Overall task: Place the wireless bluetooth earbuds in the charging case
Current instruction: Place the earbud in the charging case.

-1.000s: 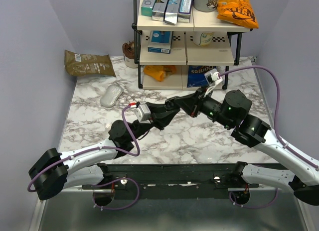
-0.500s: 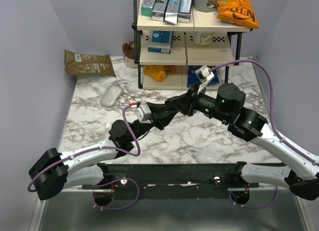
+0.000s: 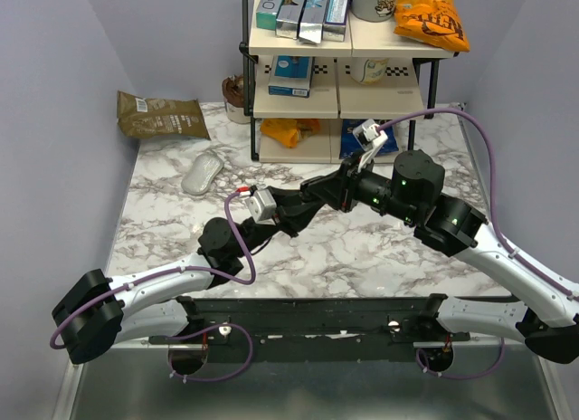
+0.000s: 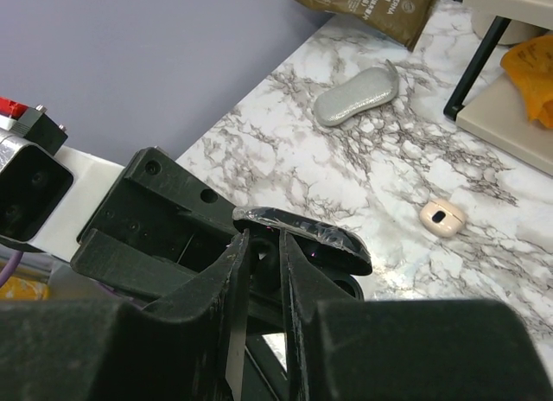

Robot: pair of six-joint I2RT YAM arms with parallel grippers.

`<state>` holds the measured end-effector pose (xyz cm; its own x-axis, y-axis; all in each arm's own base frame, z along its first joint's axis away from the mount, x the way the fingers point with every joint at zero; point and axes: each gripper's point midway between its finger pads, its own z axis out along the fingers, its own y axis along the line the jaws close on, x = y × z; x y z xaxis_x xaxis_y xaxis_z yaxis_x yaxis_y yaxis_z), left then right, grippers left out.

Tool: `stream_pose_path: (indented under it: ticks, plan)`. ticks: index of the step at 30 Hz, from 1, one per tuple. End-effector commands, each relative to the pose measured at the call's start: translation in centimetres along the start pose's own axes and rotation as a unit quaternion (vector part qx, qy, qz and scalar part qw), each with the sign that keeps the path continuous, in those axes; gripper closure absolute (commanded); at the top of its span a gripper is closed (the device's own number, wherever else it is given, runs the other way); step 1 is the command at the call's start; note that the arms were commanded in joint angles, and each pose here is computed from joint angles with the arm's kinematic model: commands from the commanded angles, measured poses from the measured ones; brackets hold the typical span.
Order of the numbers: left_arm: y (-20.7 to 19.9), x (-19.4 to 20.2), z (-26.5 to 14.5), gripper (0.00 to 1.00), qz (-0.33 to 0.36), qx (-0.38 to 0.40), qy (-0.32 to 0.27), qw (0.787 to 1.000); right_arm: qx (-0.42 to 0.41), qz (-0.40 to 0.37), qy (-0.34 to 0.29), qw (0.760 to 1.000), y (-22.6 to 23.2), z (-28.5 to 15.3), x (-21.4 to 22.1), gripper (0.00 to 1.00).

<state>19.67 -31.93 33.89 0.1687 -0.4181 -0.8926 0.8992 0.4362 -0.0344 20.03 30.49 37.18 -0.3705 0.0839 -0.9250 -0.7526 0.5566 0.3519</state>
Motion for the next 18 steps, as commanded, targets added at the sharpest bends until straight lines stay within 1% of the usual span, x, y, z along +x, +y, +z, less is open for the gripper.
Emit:
stream_pose_path:
  ticks: [1, 3, 5, 11, 15, 18]
  plan:
    - [-0.1, -2.7, 0.3, 1.00, 0.017, 0.001, -0.042, 0.999, 0.001, -0.010, 0.047, 0.999, -0.1, -0.3, 1.9, 0.74]
    - [-0.1, -2.8, 0.3, 1.00, 0.018, 0.000, -0.042, 0.999, 0.004, -0.011, 0.052, 0.999, -0.3, -0.3, 2.1, 0.78]
    - [-0.1, -2.7, 0.4, 1.00, 0.019, 0.001, -0.039, 0.999, 0.008, -0.013, 0.058, 0.998, -0.4, -0.3, 2.3, 0.84]
    - [0.0, -2.7, 0.4, 1.00, 0.021, -0.003, -0.038, 0.999, 0.016, -0.015, 0.075, 0.997, -0.7, -0.2, 2.7, 0.86]
    - [0.2, -2.8, 0.3, 1.00, 0.025, -0.006, -0.038, 0.999, 0.022, -0.017, 0.084, 0.996, -0.9, -0.3, 3.0, 0.75]
    - [0.3, -2.8, 0.3, 1.00, 0.027, -0.010, -0.037, 0.999, 0.033, -0.015, 0.086, 0.996, -1.3, -0.4, 3.0, 0.73]
